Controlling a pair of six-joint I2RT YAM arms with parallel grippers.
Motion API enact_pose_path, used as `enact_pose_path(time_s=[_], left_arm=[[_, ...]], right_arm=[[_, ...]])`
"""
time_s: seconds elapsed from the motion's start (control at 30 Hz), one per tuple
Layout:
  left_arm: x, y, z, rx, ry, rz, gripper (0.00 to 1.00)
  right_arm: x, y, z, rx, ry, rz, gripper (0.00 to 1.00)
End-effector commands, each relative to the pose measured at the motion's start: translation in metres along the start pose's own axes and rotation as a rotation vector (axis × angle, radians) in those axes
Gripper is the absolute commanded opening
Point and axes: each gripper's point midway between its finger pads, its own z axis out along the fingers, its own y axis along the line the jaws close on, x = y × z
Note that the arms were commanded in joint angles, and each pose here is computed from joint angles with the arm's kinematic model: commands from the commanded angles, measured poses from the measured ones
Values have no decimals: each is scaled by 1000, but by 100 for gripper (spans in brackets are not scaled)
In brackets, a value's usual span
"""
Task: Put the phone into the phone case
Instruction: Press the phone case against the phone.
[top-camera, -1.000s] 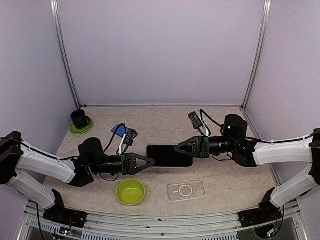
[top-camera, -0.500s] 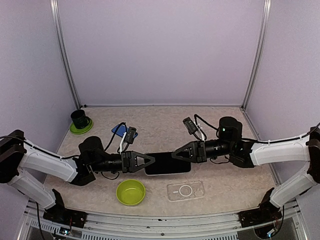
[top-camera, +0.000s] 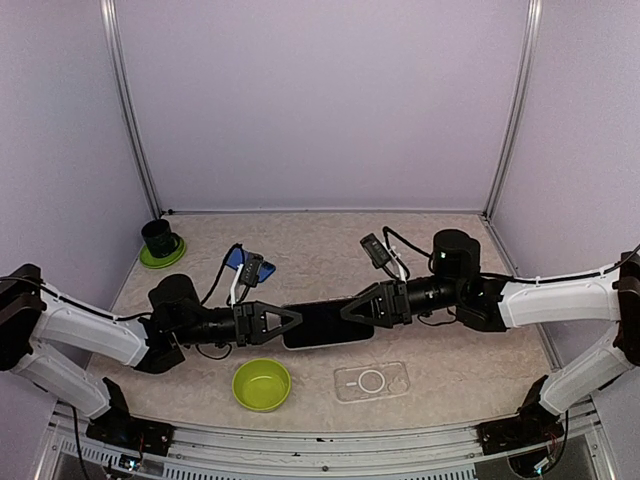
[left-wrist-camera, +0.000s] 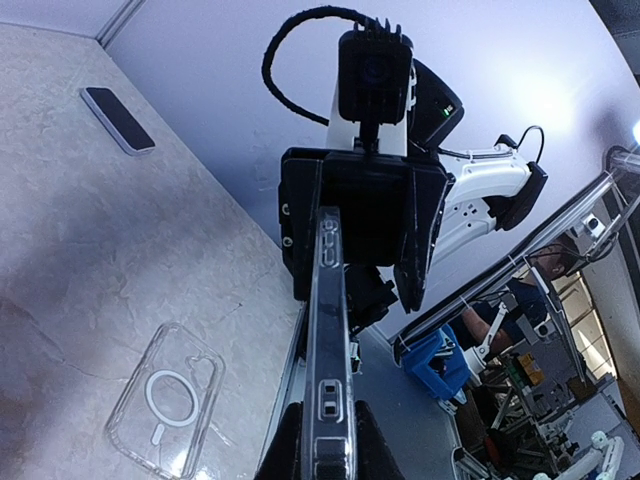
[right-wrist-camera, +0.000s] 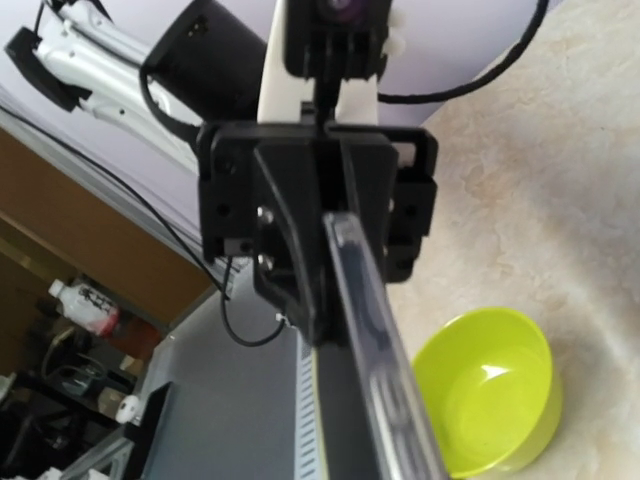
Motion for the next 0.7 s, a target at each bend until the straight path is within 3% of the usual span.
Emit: enact_pose_path(time_s=[0.0,0.2,0.3,0.43,0.6,0.67], left_arm=[[-35,-6,-20,-35,-168,81,0],[-45,-17,-29,-22,-217,114,0],[-45,-18,-30,-18,-219,114,0],[-43,-17,-30,-15,-216,104,0],[-40,-16,-31,-16,-207,95,0],[-38,-16,-31,-15,-203,91,0]], right_arm=[[9,11,0,-39,30,-24,51],[15,10,-1,-38,35,-11,52],[16,11,0,-44,35,-12,48],[18,12,1,-50,41,-12,31],[13,10,0,-19,17,-21,3],[8,6,0,20,5,-28,0]])
